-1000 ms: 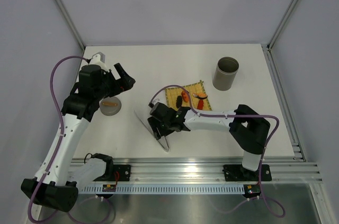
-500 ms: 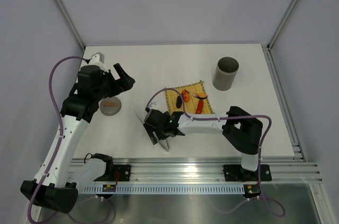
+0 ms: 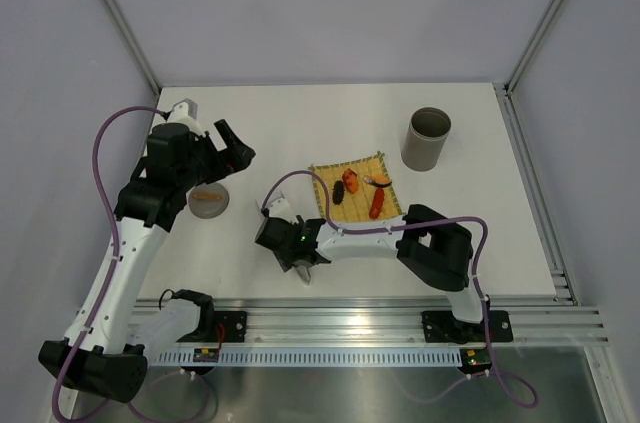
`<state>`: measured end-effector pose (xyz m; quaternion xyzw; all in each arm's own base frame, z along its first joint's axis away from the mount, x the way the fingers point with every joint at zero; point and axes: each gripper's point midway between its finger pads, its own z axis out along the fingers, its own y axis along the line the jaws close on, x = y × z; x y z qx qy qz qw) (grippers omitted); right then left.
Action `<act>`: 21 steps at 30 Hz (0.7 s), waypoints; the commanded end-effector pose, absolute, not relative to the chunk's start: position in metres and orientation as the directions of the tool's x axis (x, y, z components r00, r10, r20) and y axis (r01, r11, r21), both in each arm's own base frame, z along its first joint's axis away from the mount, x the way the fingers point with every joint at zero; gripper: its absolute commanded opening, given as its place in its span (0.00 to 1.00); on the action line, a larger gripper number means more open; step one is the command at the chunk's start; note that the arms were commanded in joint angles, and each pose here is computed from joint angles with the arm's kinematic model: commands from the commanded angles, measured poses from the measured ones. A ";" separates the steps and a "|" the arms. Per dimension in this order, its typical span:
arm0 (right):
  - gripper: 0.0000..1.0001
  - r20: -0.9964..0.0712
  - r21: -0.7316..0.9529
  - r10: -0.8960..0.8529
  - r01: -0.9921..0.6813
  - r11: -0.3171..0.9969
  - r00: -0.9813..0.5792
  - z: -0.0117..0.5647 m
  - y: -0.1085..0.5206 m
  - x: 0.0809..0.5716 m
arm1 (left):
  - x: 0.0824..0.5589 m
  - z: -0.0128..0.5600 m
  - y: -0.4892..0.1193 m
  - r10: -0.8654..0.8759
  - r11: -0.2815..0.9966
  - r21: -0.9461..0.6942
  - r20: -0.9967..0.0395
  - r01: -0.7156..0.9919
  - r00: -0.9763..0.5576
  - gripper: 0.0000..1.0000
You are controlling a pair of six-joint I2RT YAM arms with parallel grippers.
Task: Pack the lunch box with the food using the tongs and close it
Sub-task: Adjust the clamp at the center of the board.
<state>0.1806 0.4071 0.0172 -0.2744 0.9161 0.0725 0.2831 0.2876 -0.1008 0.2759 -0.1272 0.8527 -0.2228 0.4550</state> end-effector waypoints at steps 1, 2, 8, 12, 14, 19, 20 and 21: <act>0.52 -0.592 -0.099 -0.463 -0.511 0.854 -0.659 0.019 0.408 0.197 | 0.291 0.291 -0.103 -0.425 0.860 -0.510 -0.738 0.021 -0.524 0.98; 0.39 -0.592 -0.092 -0.464 -0.517 0.851 -0.659 0.020 0.410 0.197 | 0.292 0.292 -0.103 -0.426 0.859 -0.511 -0.740 0.023 -0.521 0.98; 0.19 -0.643 -0.034 -0.431 -0.540 0.841 -0.632 0.059 0.420 0.199 | 0.291 0.299 -0.100 -0.424 0.865 -0.501 -0.752 0.021 -0.504 0.98; 0.18 -0.719 0.058 -0.331 -0.528 0.847 -0.611 0.127 0.410 0.205 | 0.291 0.310 -0.095 -0.420 0.873 -0.487 -0.771 0.019 -0.479 0.98; 0.18 -0.726 0.076 -0.296 -0.501 0.862 -0.621 0.144 0.391 0.211 | 0.291 0.314 -0.092 -0.418 0.878 -0.478 -0.781 0.015 -0.465 0.98; 0.20 -0.714 0.163 -0.161 -0.385 0.909 -0.682 0.188 0.323 0.222 | 0.291 0.318 -0.092 -0.416 0.878 -0.477 -0.787 0.022 -0.455 0.98; 0.20 -0.701 0.178 -0.142 -0.365 0.914 -0.699 0.190 0.312 0.223 | 0.291 0.317 -0.093 -0.420 0.876 -0.482 -0.784 0.022 -0.458 0.98; 0.21 -0.702 0.206 -0.085 -0.316 0.926 -0.707 0.200 0.294 0.228 | 0.292 0.315 -0.093 -0.419 0.876 -0.482 -0.782 0.021 -0.461 0.98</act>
